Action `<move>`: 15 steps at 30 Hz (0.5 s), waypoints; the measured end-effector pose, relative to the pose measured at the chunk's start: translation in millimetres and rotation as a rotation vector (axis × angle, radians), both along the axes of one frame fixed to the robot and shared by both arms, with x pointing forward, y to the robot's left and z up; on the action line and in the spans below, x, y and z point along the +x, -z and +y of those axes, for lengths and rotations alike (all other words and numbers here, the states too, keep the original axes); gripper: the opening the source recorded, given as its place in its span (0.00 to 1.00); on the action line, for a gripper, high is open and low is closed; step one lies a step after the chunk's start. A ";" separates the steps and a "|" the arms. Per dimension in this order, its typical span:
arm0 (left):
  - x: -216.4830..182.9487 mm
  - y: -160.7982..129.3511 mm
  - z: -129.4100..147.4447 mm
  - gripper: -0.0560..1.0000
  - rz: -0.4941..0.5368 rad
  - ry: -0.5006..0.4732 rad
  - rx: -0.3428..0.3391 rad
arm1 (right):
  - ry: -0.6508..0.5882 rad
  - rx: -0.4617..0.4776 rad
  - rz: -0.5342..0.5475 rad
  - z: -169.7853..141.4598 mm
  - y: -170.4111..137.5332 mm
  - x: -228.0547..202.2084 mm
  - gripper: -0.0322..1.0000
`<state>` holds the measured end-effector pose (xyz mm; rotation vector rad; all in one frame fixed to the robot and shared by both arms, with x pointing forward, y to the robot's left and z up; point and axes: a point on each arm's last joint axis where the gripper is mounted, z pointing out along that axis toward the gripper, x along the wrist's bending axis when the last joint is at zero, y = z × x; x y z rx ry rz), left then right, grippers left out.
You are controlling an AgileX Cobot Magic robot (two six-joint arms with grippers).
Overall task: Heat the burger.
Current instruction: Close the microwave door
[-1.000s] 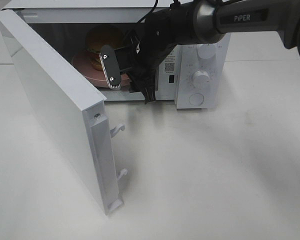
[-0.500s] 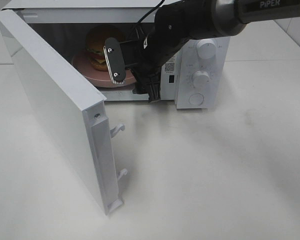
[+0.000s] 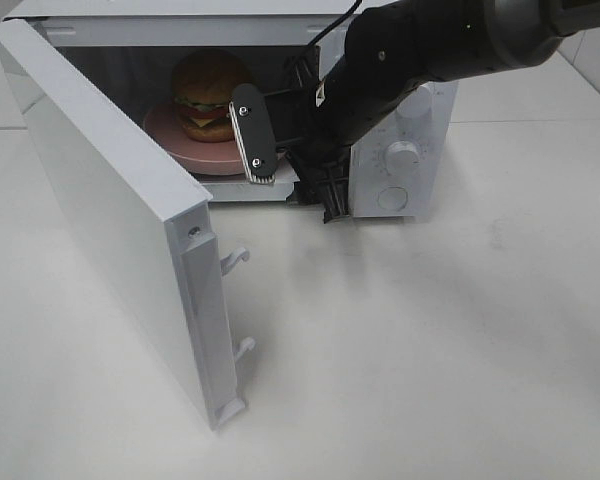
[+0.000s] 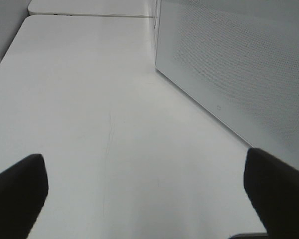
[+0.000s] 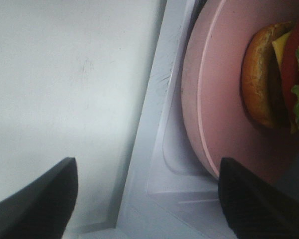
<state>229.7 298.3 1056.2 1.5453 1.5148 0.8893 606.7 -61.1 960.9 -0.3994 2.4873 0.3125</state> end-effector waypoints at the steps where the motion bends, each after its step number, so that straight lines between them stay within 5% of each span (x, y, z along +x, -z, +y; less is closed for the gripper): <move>1: 0.0 0.0 0.0 0.99 0.000 0.000 0.000 | 0.000 0.004 -0.004 -2.7 -3.4 -4.2 0.76; 15: 0.0 0.0 0.0 0.99 0.000 0.000 0.000 | 0.012 0.026 0.006 -28.1 -17.1 -45.2 0.76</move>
